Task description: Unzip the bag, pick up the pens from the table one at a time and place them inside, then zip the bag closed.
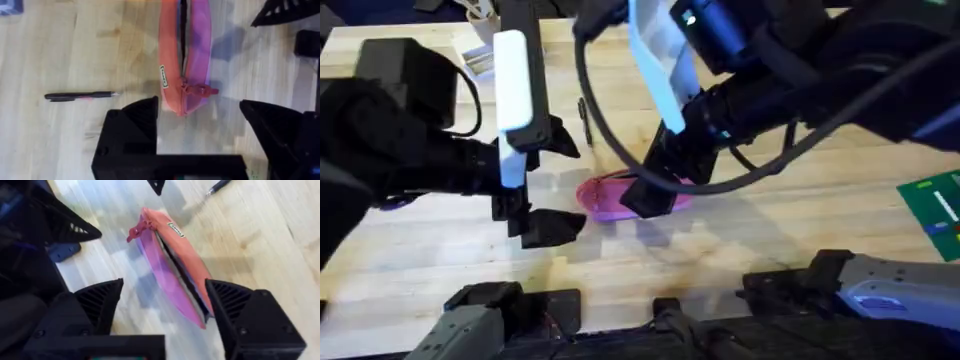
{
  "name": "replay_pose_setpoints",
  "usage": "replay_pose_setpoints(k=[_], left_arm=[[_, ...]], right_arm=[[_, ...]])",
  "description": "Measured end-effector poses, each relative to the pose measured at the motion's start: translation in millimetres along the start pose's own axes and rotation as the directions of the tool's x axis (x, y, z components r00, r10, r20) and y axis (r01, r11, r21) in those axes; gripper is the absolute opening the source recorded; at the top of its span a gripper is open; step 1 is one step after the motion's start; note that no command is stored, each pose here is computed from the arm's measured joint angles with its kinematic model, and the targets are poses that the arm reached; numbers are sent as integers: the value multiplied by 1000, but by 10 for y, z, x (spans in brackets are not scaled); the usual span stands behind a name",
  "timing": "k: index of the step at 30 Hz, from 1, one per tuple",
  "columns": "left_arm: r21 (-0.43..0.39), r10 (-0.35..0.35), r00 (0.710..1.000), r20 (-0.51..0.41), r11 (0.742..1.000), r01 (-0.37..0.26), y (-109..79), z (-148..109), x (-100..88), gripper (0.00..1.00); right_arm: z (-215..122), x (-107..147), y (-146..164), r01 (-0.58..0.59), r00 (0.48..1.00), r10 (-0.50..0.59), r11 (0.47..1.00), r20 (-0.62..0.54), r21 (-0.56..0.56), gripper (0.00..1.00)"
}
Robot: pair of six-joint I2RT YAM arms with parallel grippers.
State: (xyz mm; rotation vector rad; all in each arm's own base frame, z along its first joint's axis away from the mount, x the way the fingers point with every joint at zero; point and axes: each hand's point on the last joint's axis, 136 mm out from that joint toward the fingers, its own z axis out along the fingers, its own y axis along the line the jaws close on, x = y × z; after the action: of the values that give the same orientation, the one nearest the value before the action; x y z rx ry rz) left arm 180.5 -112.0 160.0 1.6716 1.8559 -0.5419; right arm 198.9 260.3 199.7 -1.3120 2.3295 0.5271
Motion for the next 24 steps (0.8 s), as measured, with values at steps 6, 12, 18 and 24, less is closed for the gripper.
replay_pose_setpoints(k=[6,12,18,24], left_arm=[[-70,11,1000,-7,997,-12,12,-116,-6,992],[-121,-22,1000,-11,992,21,76,-196,54,992],[-148,-53,998,-13,988,51,125,-240,110,994],[-167,-63,998,-14,984,60,164,-264,135,993]], right_arm=[[32,12,-79,105,994,-105,994,-17,36,461],[16,43,-247,155,987,-150,980,-51,127,32],[114,93,-319,228,971,-215,964,-107,136,30],[386,208,-370,232,959,-210,968,-192,99,30]])
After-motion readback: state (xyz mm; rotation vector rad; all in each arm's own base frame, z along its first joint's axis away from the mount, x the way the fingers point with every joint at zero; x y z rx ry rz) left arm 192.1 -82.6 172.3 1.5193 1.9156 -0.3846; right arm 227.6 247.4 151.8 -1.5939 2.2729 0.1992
